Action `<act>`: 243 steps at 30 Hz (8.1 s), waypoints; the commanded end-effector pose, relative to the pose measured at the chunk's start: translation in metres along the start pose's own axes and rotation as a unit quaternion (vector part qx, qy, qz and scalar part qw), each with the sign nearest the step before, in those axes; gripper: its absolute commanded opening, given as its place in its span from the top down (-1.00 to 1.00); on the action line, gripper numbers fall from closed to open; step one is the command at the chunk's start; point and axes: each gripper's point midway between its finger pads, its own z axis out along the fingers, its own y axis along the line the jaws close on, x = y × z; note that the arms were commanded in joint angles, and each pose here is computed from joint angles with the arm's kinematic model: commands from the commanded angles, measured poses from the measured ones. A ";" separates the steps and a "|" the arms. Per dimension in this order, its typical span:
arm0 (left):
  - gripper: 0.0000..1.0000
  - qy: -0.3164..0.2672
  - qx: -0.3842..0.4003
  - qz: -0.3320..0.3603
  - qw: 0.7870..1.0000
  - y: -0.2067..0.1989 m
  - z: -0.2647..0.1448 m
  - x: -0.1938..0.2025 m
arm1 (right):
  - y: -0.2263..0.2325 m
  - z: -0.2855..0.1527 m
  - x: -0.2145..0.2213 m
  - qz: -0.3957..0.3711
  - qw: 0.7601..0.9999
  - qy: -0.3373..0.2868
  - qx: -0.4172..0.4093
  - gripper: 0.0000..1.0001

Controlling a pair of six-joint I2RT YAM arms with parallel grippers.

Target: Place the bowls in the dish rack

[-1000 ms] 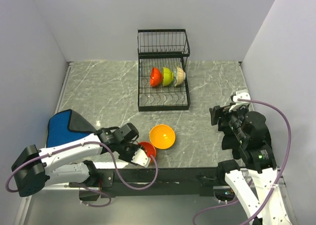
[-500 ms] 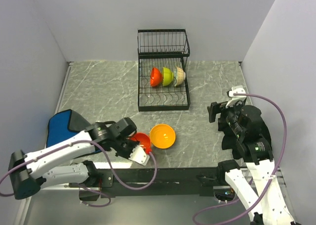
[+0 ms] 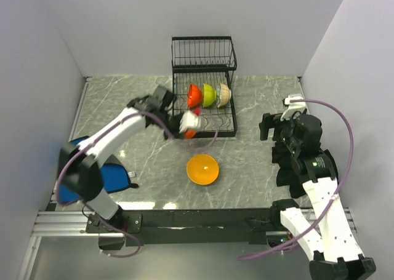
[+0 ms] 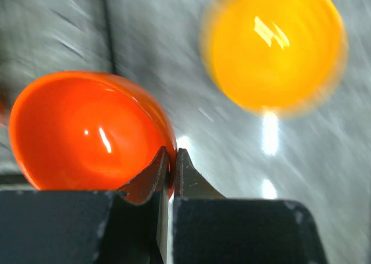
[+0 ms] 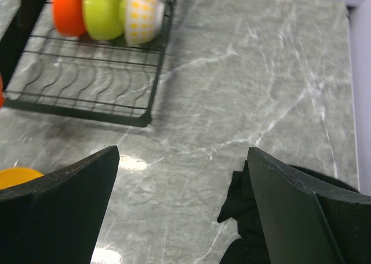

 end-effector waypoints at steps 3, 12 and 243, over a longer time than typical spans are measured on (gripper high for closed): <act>0.97 -0.186 0.012 -0.019 0.982 0.066 0.006 -0.108 | -0.026 0.004 -0.017 0.046 0.998 -0.014 0.043 -0.99; 0.97 -0.372 0.074 -0.240 0.893 0.103 0.007 -0.180 | -0.055 0.005 -0.017 0.079 0.993 0.006 0.090 -0.99; 0.97 -0.461 0.191 -0.610 0.616 0.141 0.160 -0.109 | -0.001 0.112 -0.008 -0.062 0.983 0.172 0.011 -0.99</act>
